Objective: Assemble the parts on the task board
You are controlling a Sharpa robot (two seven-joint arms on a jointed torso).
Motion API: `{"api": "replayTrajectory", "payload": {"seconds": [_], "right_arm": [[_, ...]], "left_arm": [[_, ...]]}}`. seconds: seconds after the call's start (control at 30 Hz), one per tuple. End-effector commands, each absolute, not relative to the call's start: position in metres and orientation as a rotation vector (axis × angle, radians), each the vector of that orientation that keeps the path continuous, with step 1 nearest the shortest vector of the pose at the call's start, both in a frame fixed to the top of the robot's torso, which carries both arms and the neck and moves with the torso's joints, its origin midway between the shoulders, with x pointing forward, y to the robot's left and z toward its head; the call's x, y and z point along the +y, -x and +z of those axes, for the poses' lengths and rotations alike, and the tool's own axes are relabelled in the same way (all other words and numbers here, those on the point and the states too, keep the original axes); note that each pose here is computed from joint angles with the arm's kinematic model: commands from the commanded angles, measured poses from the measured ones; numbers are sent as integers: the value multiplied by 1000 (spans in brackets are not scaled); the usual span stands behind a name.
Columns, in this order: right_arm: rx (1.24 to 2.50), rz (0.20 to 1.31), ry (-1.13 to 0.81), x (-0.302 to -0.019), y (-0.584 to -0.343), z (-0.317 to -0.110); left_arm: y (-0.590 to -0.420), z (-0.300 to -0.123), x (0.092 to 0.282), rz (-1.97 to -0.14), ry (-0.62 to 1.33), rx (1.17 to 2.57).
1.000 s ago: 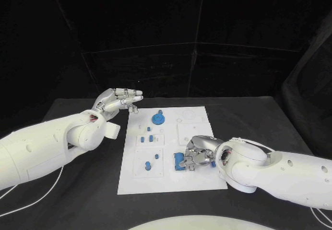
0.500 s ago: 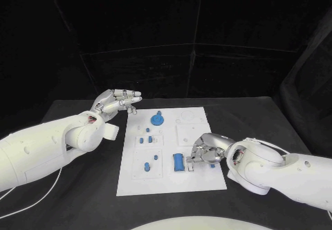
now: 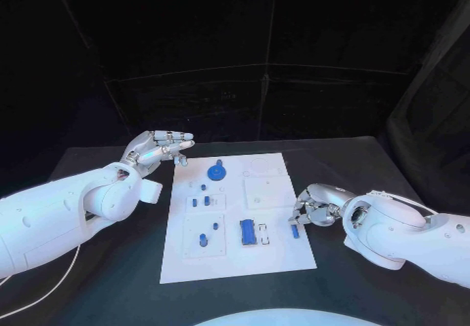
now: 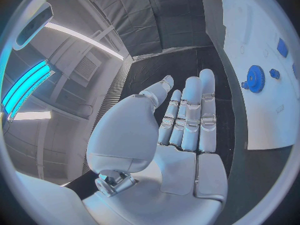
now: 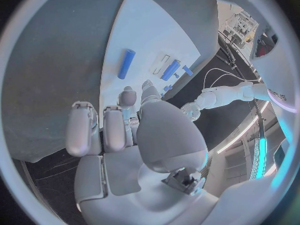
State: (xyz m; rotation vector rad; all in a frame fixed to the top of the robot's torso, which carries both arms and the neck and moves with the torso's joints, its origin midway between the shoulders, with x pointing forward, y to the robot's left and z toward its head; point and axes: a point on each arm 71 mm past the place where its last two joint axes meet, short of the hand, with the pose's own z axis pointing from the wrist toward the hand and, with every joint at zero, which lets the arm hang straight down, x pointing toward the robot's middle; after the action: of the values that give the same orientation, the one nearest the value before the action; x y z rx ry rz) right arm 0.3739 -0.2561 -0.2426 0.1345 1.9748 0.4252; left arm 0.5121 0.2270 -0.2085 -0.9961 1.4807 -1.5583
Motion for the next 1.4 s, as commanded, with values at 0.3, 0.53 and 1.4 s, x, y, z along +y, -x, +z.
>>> {"api": "replayTrajectory", "payload": {"seconds": [0.3,0.53,1.4], "right_arm": [[2014,287,10,-258,-375,-246],[2049,248,50,-255,-378,-252],[2084,149,260,-239,-385,-264]], "left_arm": [[-512,-207,225,-1575,993,1480],[-512,-207,225,-1574,994,1481],[-512,-208,226,-1575,996,1488]]}}
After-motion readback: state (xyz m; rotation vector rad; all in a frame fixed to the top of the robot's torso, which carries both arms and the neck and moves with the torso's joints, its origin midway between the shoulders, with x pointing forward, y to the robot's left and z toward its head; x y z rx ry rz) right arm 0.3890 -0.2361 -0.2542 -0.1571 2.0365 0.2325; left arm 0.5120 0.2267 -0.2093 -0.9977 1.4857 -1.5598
